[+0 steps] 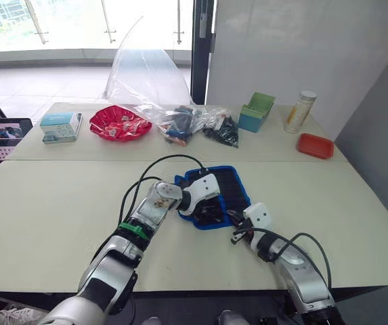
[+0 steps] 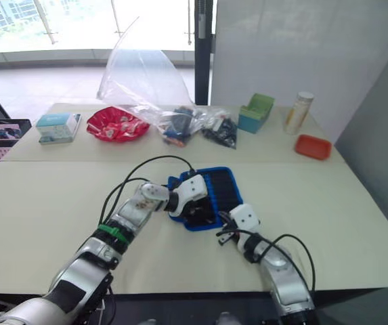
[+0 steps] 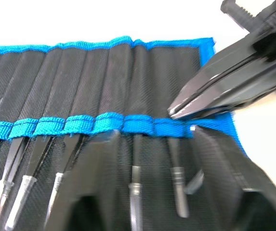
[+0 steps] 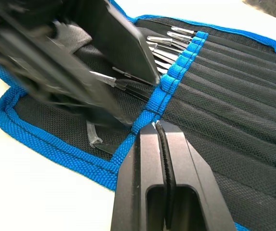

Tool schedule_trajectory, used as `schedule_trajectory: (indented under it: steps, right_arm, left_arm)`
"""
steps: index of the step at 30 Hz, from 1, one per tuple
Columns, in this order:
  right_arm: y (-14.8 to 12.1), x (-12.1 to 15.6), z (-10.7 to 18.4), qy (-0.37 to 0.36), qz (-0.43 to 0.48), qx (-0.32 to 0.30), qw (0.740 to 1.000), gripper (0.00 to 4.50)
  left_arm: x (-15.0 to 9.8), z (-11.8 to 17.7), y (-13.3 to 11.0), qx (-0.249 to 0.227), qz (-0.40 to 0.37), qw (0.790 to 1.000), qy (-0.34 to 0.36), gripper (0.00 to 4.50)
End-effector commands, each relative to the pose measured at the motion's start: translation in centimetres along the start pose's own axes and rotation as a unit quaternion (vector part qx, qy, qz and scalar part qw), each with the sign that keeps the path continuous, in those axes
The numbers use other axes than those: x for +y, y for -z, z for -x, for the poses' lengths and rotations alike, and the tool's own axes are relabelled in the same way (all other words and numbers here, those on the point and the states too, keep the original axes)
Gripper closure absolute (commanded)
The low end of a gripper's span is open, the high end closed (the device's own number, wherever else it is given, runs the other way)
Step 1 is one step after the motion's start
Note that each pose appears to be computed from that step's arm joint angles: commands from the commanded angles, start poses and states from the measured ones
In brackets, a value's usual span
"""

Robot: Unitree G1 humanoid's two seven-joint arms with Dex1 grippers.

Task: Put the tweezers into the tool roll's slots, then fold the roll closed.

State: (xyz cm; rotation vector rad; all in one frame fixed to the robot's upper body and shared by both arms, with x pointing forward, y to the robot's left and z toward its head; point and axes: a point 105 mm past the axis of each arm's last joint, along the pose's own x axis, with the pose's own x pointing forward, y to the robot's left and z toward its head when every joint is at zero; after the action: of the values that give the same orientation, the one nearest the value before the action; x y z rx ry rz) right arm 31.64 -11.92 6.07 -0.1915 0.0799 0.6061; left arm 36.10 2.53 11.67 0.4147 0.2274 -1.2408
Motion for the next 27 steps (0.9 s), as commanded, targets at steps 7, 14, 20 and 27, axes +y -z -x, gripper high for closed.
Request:
schedule_trajectory:
  steps: [7,14,20,27]
  right_arm:
    - [1.4,-2.6,1.5,0.020,-0.015,0.010,1.000,4.50]
    - [-3.7,-3.3,1.8,-0.028,0.011,-0.065,0.997,3.96]
    - [-6.6,0.5,1.6,-0.117,0.069,-0.076,0.988,1.99]
    - [-6.8,5.0,-0.7,-0.179,0.165,-0.055,0.968,0.03]
  left_arm:
    - [2.6,9.8,-1.6,-0.136,0.026,0.981,-0.132,0.02]
    - [0.7,15.9,3.4,-0.149,0.044,0.972,-0.177,0.00]
    - [-0.1,20.2,6.1,-0.127,0.069,0.959,-0.245,0.00]
    - [-1.4,21.3,6.8,-0.126,0.085,0.949,-0.276,0.00]
